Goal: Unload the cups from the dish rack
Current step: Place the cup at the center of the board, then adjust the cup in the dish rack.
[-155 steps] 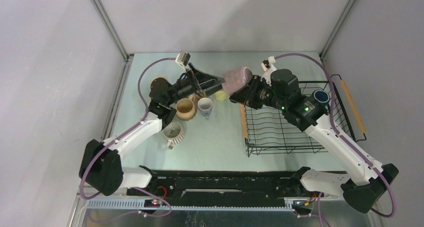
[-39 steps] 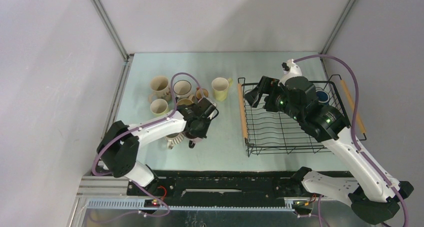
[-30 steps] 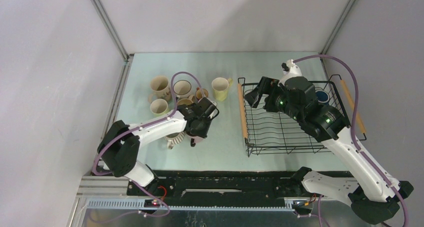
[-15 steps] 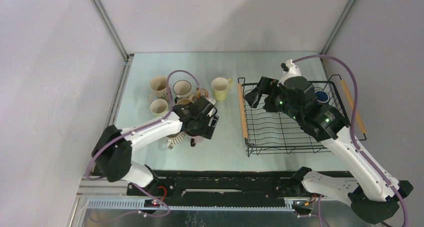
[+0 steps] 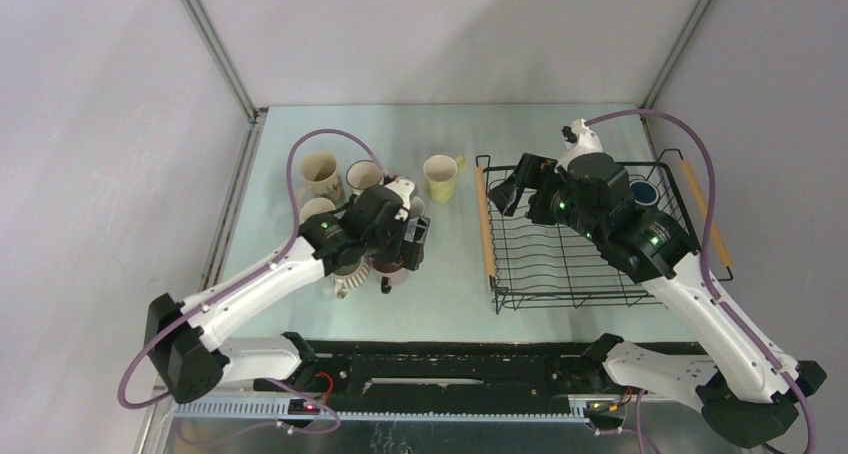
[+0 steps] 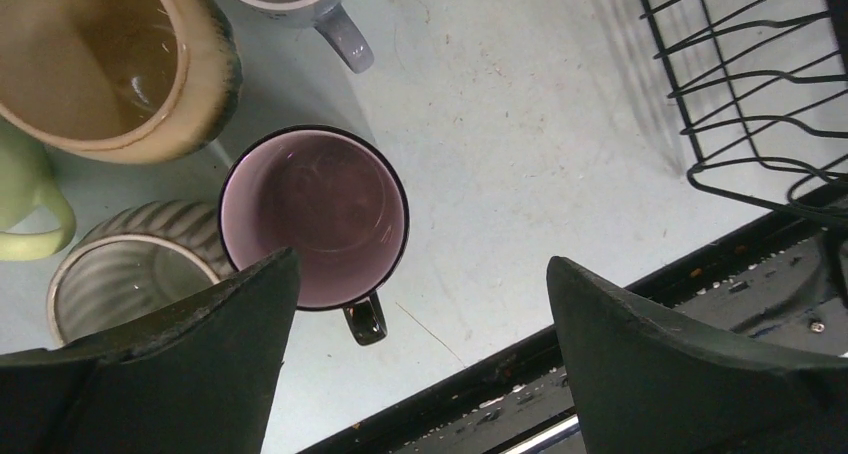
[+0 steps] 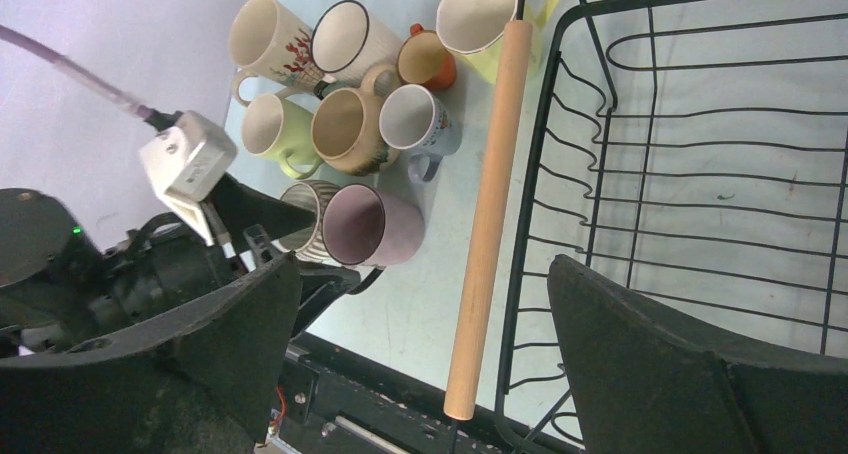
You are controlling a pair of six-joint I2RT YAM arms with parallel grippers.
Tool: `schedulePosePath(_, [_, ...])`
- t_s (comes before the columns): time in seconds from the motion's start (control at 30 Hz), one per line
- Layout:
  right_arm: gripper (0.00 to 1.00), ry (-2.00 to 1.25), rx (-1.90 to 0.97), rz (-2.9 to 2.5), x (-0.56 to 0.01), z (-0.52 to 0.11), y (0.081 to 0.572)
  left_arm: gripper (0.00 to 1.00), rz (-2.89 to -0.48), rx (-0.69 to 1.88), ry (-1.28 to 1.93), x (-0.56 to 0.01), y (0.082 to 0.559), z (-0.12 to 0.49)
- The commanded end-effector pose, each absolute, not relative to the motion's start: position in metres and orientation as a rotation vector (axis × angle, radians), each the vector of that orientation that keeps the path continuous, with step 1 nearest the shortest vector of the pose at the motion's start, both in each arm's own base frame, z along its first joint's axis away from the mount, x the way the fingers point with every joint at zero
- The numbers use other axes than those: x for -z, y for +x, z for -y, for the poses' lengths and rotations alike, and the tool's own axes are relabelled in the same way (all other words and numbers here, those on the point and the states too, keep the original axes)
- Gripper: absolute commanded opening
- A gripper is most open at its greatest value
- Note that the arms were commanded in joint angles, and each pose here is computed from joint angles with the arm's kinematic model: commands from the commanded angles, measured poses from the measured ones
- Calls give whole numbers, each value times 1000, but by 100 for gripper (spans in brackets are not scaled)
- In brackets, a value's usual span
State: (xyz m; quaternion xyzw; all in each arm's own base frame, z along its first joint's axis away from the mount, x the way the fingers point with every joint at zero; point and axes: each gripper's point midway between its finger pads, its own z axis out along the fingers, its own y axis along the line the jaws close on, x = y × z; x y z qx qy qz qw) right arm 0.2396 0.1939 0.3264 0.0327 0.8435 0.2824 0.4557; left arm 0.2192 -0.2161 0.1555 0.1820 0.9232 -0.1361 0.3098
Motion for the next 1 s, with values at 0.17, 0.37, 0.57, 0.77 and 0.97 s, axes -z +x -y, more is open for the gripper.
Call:
schedulePosePath(0.17, [100, 129, -660, -2065, -331, -187, 244, 100, -2199, 580, 470, -247, 213, 227])
schedulePosePath(0.37, [100, 248, -560, -2098, -318, -159, 258, 100, -2063, 664, 521, -282, 205, 228])
schedulePosePath(0.57, [100, 424, -338, -2122, -296, -105, 279, 100, -1985, 728, 575, -300, 200, 232])
schedulePosePath(0.77, [100, 589, -164, -2118, -267, -47, 301, 100, -1952, 743, 595, -299, 201, 231])
schedulePosePath(0.97, [100, 680, -83, -2100, -242, -8, 318, 100, -1947, 774, 603, -292, 204, 229])
